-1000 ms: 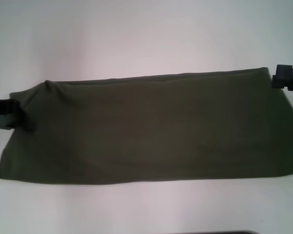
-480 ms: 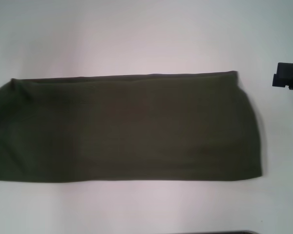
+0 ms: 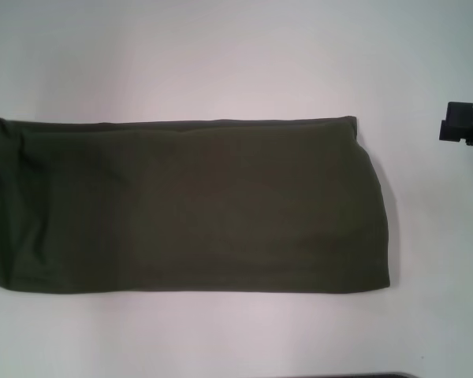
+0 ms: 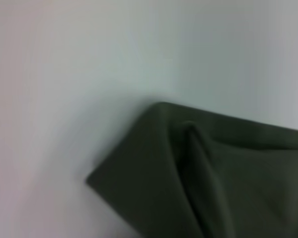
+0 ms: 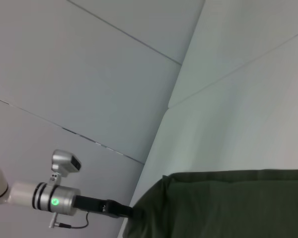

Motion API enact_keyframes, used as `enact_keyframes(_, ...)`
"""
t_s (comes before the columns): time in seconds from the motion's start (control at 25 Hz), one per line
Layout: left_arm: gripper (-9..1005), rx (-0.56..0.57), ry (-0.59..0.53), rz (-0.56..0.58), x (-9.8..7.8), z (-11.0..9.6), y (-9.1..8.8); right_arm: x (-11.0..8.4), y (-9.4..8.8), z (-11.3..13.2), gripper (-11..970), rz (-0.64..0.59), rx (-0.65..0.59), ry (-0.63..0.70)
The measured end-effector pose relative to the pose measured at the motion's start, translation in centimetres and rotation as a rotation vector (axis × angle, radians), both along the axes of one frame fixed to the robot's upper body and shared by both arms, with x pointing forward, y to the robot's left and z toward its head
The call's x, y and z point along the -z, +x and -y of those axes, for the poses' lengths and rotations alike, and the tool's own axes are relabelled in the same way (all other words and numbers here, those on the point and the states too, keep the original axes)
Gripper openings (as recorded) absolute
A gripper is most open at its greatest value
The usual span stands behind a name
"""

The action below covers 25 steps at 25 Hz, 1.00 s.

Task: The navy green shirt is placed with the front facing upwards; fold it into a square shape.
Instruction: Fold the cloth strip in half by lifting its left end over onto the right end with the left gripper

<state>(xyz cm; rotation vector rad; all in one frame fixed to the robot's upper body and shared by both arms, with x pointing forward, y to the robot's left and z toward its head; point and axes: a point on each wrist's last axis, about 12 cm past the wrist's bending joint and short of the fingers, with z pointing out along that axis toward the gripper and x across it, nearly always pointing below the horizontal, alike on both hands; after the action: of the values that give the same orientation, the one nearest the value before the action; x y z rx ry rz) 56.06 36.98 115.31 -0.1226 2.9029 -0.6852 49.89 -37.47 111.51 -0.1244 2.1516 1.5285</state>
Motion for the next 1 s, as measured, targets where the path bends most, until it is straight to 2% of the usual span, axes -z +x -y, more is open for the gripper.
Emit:
enact_keyframes(0.12,54,0.041,-0.095,0.019,-0.8,0.3,-0.4,0.0,0.0,0.0,913,-0.001,-0.003,-0.002)
enact_keyframes(0.48,54,0.168,-0.238,0.026,-1.9,1.5,-1.1,-0.1,0.3,-0.2,913,0.002,-0.01,-0.005)
enact_keyframes(1.0,53,0.226,-0.361,0.064,-2.6,3.8,-0.5,0.6,0.7,-1.7,912,-0.033,-0.068,-0.028)
